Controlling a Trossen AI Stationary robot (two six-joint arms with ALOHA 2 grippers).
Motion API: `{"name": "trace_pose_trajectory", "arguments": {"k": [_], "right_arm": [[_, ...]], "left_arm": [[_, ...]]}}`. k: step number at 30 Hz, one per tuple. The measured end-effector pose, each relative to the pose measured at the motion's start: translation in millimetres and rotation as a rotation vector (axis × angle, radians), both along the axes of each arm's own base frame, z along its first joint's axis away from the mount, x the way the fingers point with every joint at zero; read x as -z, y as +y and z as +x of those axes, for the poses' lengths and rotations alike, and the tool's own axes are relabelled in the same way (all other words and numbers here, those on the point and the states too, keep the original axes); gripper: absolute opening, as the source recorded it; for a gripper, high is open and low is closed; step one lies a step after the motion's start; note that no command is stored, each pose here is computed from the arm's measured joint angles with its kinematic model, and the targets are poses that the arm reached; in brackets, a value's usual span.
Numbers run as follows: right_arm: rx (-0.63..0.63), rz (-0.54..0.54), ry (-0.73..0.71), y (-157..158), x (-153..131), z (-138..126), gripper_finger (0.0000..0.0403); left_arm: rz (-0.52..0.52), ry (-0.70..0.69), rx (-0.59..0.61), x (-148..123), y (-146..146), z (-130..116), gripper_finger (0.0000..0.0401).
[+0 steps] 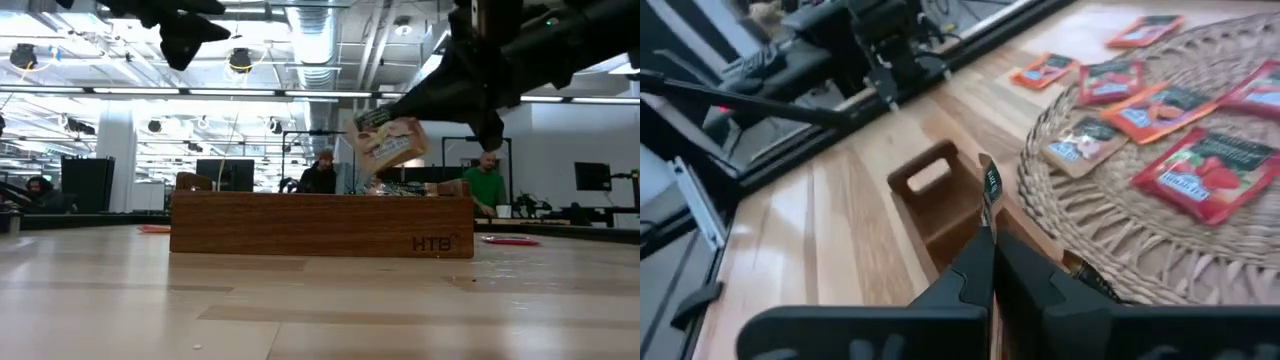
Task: Pick & Place Tea
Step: Put the gold tea bag into the right section of the wooden organizer
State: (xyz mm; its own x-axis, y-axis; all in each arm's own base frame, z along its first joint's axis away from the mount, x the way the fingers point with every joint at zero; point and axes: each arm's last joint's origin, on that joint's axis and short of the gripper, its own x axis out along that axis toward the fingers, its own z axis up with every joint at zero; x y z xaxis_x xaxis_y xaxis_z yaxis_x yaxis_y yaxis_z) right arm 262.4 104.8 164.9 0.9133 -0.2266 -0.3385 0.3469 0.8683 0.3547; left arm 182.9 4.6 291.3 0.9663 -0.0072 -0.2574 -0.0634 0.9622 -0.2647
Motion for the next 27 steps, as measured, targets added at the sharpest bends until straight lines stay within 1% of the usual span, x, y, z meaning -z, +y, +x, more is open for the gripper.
{"name": "trace_pose_trajectory", "arguments": {"k": [2, 7, 13, 16, 20, 23, 27], "right_arm": [[0.023, -0.014, 0.015, 1, 0, -3, 0.0], [0.079, 0.018, 0.043, 1, 4, -7, 0.0], [0.093, 0.026, 0.069, 1, 7, -9, 0.0], [0.1, 0.046, 0.064, 1, 7, -9, 0.0], [0.108, 0.043, 0.054, 4, 7, -11, 0.0], [0.109, 0.066, 0.048, 7, 7, -12, 0.0], [0.131, 0.06, 0.043, 9, 8, -14, 0.0]], "left_arm": [[0.002, -0.007, 0.0, 1, 0, -2, 0.0158], [0.028, -0.008, 0.012, 1, 0, -3, 0.0158], [0.042, -0.002, 0.032, 4, -1, -3, 0.0158], [0.023, -0.022, 0.029, 18, -1, -6, 0.0158], [-0.01, -0.134, 0.029, 37, -1, -15, 0.0158], [-0.02, -0.205, 0.042, 49, -2, -25, 0.0158], [-0.056, -0.227, 0.038, 64, -3, -38, 0.0158]]}}
